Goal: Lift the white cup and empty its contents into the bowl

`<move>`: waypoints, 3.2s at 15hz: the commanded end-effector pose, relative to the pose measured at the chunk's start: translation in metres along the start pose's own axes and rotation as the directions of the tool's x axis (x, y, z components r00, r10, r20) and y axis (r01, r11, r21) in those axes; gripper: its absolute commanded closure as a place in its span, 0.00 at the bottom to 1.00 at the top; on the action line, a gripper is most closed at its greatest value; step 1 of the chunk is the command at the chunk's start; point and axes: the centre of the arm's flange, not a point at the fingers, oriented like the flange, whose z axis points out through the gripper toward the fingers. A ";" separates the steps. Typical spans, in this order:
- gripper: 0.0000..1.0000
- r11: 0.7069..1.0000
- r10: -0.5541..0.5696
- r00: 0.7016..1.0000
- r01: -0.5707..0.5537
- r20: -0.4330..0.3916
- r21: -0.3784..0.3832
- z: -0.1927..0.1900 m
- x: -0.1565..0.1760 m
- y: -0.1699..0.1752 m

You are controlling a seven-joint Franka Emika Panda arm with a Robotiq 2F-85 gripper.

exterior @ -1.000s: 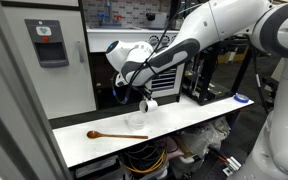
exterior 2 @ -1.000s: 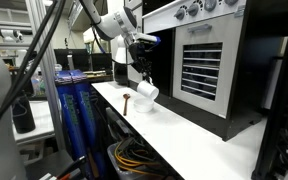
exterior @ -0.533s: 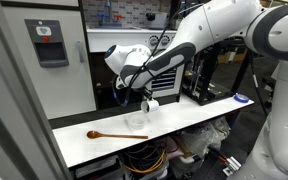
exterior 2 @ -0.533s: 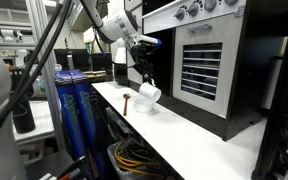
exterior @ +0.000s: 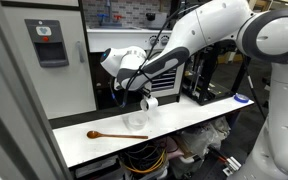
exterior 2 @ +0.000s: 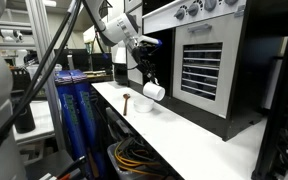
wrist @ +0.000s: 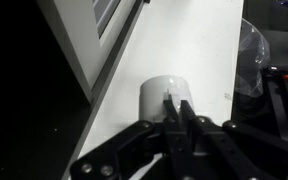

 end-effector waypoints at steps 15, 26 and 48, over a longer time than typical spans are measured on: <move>0.98 0.989 -0.141 0.979 0.133 0.147 0.061 -0.007 0.029 0.013; 0.98 0.977 -0.208 0.957 0.196 0.203 0.078 -0.008 0.041 0.016; 0.98 0.960 -0.279 0.914 0.265 0.294 0.087 -0.023 0.055 0.031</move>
